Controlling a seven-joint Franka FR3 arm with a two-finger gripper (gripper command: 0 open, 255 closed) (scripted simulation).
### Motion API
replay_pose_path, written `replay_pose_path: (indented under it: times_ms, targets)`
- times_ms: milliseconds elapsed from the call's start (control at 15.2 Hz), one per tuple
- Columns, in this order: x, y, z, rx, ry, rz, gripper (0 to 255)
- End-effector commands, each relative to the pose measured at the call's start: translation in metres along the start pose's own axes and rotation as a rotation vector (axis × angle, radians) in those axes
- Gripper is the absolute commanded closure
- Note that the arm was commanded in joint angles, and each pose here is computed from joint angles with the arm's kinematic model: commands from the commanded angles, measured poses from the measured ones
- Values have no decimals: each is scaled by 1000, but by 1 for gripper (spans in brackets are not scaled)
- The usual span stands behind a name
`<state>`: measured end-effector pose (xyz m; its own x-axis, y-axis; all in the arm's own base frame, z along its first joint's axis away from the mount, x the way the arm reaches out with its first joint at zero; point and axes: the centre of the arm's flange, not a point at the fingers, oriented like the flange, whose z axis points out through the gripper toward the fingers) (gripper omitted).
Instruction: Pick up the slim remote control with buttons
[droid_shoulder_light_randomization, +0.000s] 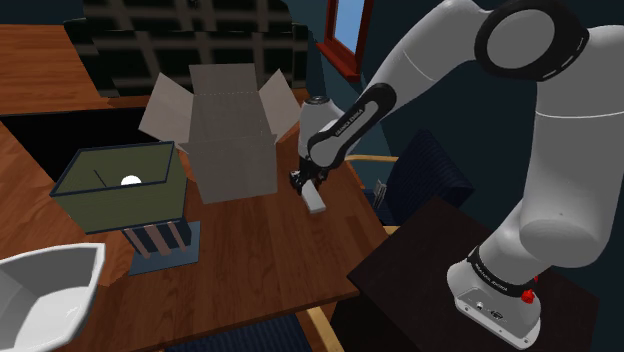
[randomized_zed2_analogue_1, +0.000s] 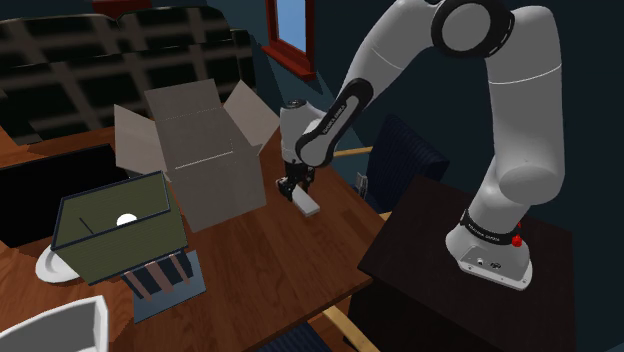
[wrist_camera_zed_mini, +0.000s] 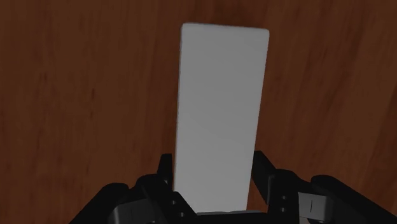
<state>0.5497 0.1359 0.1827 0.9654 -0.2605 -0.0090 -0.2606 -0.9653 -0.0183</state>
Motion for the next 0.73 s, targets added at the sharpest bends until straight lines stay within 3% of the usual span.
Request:
replay_pose_path:
  times_ms: [0, 660]
  targets:
    - [0, 0, -11, 0, 0, 0, 255]
    - [-1, -1, -54, 0, 0, 0, 255]
